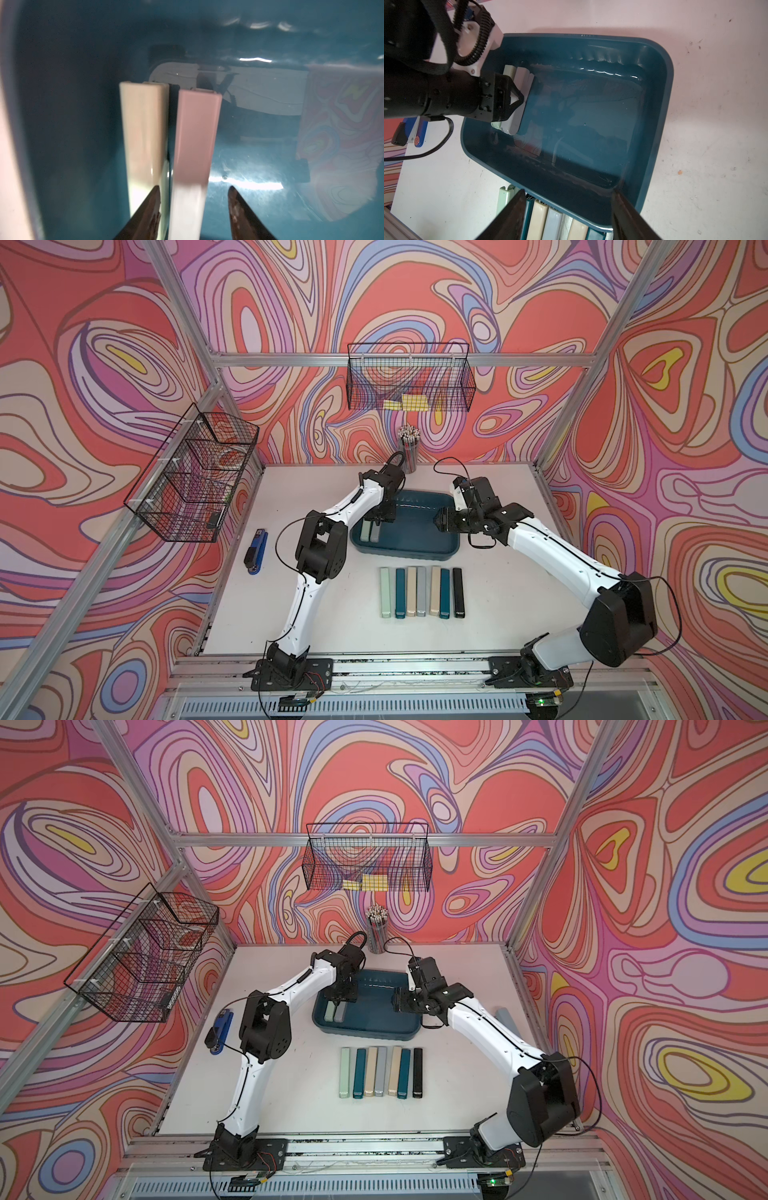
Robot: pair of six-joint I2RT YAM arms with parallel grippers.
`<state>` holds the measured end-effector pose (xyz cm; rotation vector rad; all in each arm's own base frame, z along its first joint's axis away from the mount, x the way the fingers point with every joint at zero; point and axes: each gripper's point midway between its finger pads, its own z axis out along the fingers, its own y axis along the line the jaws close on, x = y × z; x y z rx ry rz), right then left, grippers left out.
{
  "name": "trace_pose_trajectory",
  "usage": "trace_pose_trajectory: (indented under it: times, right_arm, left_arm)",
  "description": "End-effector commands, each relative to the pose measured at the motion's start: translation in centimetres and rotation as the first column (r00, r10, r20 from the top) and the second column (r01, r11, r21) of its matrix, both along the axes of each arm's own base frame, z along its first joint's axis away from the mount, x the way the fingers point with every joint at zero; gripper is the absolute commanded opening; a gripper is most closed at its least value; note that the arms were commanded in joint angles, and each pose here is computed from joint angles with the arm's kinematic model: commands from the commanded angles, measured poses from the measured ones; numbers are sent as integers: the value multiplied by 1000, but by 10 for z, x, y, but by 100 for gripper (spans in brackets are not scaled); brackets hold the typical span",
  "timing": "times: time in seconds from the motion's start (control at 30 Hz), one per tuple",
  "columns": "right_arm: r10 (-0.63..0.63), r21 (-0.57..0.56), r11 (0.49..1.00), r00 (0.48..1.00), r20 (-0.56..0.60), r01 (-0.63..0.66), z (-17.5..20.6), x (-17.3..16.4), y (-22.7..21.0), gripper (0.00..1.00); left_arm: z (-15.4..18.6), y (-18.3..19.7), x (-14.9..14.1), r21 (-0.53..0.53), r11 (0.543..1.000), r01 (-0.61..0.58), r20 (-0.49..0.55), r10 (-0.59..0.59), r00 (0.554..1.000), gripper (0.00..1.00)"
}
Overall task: Put the pruning pliers into the storage box
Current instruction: Place the pruning pliers in the storage box, then pick up the pruning pliers from the center of the board.
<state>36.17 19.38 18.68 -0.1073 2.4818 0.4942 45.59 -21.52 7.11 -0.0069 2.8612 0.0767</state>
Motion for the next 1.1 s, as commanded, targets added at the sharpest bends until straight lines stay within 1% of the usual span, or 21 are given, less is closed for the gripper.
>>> trace_pose_trajectory:
  times: [0.0,0.07,0.13,0.2,0.27,0.4,0.47,0.57,0.7,0.8,0.9,0.97,1.07]
  right_arm:
    - [10,6,1000,1000,19,-10,5,3,2,66]
    - [11,6,1000,1000,24,-11,7,3,2,66]
    - [13,5,1000,999,33,-13,11,5,3,66]
    - [18,-1,1000,999,36,-18,13,6,3,66]
    - [20,-9,1000,999,43,-19,16,8,3,66]
    - [25,-27,999,998,54,-24,20,13,3,66]
    - [28,-31,999,998,52,-26,19,16,4,65]
    - [33,-27,999,998,50,-31,19,20,7,65]
    - [32,-4,999,998,62,-32,19,25,12,63]
    - [31,9,999,996,83,-32,25,28,14,62]
    - [30,8,999,996,84,-31,23,29,14,62]
    - [29,5,1000,997,75,-30,20,29,14,62]
    - [25,1,1000,998,57,-25,14,28,13,62]
  left_arm:
    - [53,5,-3,-28,999,-25,71,27,997,54]
    - [73,4,-9,-63,998,-19,88,25,996,54]
    - [94,4,-22,-93,996,-5,106,15,994,54]
    - [105,7,-39,-120,993,4,109,9,994,54]
    - [109,10,-61,-142,990,11,94,3,996,54]
    - [106,22,-114,-142,990,11,66,-2,998,54]
    - [101,25,-141,-148,989,16,53,-8,999,54]
    - [84,25,-182,-159,987,8,2,-8,1000,54]
    - [41,17,-225,-230,971,-59,-82,41,996,54]
    - [21,9,-244,-244,967,-77,-97,54,994,54]
    - [7,2,-254,-247,966,-74,-113,47,992,54]
    - [0,-3,-257,-247,966,-72,-129,41,991,55]
    - [-3,-9,-256,-254,965,-63,-126,32,992,55]
